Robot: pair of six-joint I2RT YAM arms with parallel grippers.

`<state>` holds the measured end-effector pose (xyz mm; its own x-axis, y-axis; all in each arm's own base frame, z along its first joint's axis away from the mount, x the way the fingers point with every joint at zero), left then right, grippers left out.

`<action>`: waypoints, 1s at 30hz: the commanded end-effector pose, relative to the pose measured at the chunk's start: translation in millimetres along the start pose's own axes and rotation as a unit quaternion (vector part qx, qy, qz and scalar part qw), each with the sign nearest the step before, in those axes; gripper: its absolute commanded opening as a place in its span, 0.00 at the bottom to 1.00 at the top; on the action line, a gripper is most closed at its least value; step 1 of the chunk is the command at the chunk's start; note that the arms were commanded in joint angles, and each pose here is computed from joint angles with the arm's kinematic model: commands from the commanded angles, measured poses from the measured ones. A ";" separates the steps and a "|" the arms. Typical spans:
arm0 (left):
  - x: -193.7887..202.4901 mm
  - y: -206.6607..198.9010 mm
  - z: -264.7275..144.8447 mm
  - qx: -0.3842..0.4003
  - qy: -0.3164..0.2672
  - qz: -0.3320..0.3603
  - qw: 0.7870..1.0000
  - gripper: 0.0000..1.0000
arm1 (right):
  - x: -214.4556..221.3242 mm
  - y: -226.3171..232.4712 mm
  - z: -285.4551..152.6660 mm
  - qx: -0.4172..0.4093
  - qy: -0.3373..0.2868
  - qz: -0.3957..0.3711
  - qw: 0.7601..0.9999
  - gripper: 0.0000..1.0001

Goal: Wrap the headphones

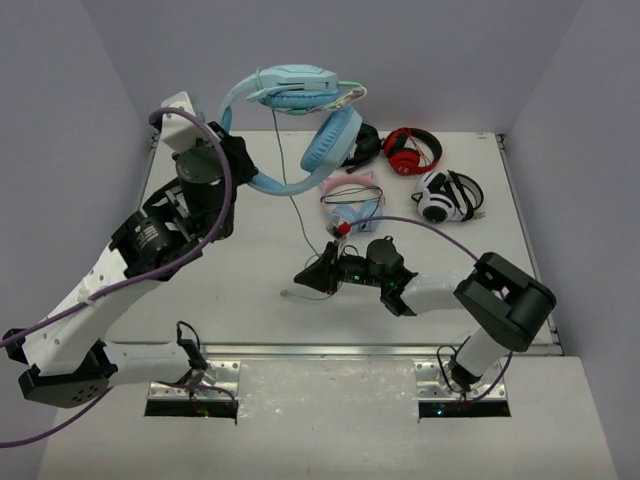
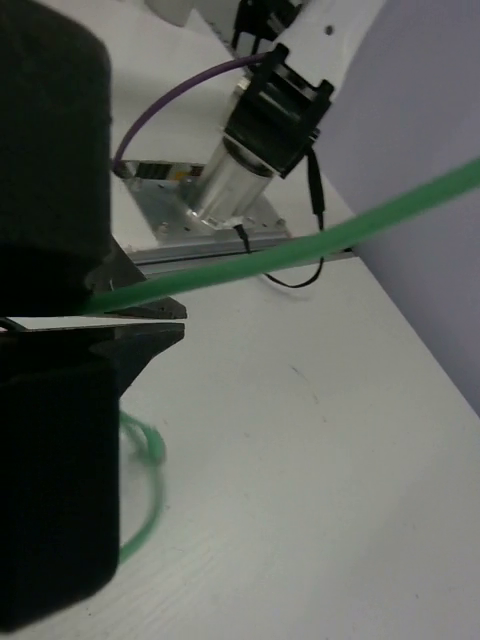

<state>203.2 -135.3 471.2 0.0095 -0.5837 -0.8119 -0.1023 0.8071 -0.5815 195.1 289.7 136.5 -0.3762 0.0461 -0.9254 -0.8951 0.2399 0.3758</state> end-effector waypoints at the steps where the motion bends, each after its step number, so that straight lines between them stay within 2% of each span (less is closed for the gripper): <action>1: -30.1 -4.6 3.5 -0.052 -0.091 -0.082 0.991 0.01 | -24.3 20.6 -8.6 -0.012 -0.060 -0.072 0.996 0.01; 6: -16.3 8.5 31.4 -0.115 -0.103 -0.023 0.988 0.00 | -19.4 47.4 -38.0 -0.013 -0.071 -0.107 0.992 0.01; 8: -9.3 11.0 49.7 -0.098 -0.069 -0.016 0.993 0.00 | -11.6 55.7 -45.9 -0.004 -0.062 -0.131 0.989 0.01; 9: -7.0 24.0 69.0 -0.120 -0.063 -0.004 0.991 0.00 | -3.8 55.9 -49.1 0.008 -0.034 -0.132 0.991 0.01; 10: -1.1 25.0 78.1 -0.110 -0.041 0.002 0.993 0.00 | -11.6 64.2 -51.7 0.013 -0.043 -0.147 0.988 0.01; 14: 31.4 42.1 110.4 -0.165 -0.024 0.068 0.984 0.00 | -25.5 76.5 -55.9 0.030 -0.017 -0.209 0.977 0.01; 15: 43.5 47.1 119.7 -0.182 -0.022 0.086 0.979 0.01 | -20.9 78.1 -57.9 0.036 0.011 -0.213 0.976 0.01; 16: 56.7 57.0 125.1 -0.202 -0.020 0.107 0.973 0.00 | -40.0 83.8 -57.4 0.043 -0.004 -0.226 0.973 0.01; 17: 63.4 61.0 129.2 -0.211 -0.023 0.116 0.970 0.00 | -39.1 81.0 -59.7 0.057 0.025 -0.239 0.969 0.01; 19: 88.1 77.0 137.7 -0.244 -0.015 0.153 0.958 0.00 | -66.2 88.5 -57.2 0.061 0.019 -0.259 0.964 0.01; 20: 100.7 82.7 143.1 -0.254 -0.007 0.169 0.952 0.01 | -68.1 85.1 -59.3 0.074 0.043 -0.278 0.957 0.01; 21: 107.9 87.6 144.9 -0.259 -0.001 0.177 0.949 0.00 | -88.9 88.9 -57.7 0.085 0.028 -0.294 0.951 0.01; 22: 118.7 92.8 146.0 -0.260 0.013 0.188 0.947 0.00 | -96.3 87.4 -58.3 0.100 0.032 -0.307 0.946 0.01; 23: 124.9 93.2 145.8 -0.254 0.027 0.195 0.947 0.00 | -111.1 82.5 -60.5 0.135 0.036 -0.339 0.930 0.01; 24: 139.7 95.2 144.9 -0.224 0.070 0.201 0.951 0.01 | -121.2 77.2 -62.6 0.161 0.039 -0.373 0.913 0.01; 26: 146.4 92.8 136.8 -0.186 0.092 0.183 0.961 0.00 | -131.0 60.4 -64.9 0.218 0.064 -0.391 0.892 0.01; 27: 166.8 102.7 128.9 -0.168 0.123 0.192 0.959 0.00 | -150.5 58.2 -66.6 0.240 0.054 -0.394 0.886 0.01; 29: 176.3 89.9 109.0 -0.115 0.122 0.188 0.968 0.00 | -165.7 47.6 -68.7 0.253 0.054 -0.397 0.881 0.01; 30: 195.0 88.1 91.6 -0.092 0.137 0.204 0.965 0.00 | -174.5 43.5 -70.1 0.262 0.045 -0.405 0.875 0.01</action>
<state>304.8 -134.1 227.0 -0.4734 -0.1522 -0.8676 -0.3663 0.9298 0.0368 180.8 240.8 284.7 0.2161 -0.3543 -0.9098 -0.7715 0.5091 -0.3815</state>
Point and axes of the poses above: each gripper's point midway between its finger pads, its own z axis out along the fingers, its own y axis along the line the jaws close on, x = y × z, the point moved 8 cm from there along -z, back along the fingers, and after that the axes turned 9 degrees about -z, right-handed, at the moved point
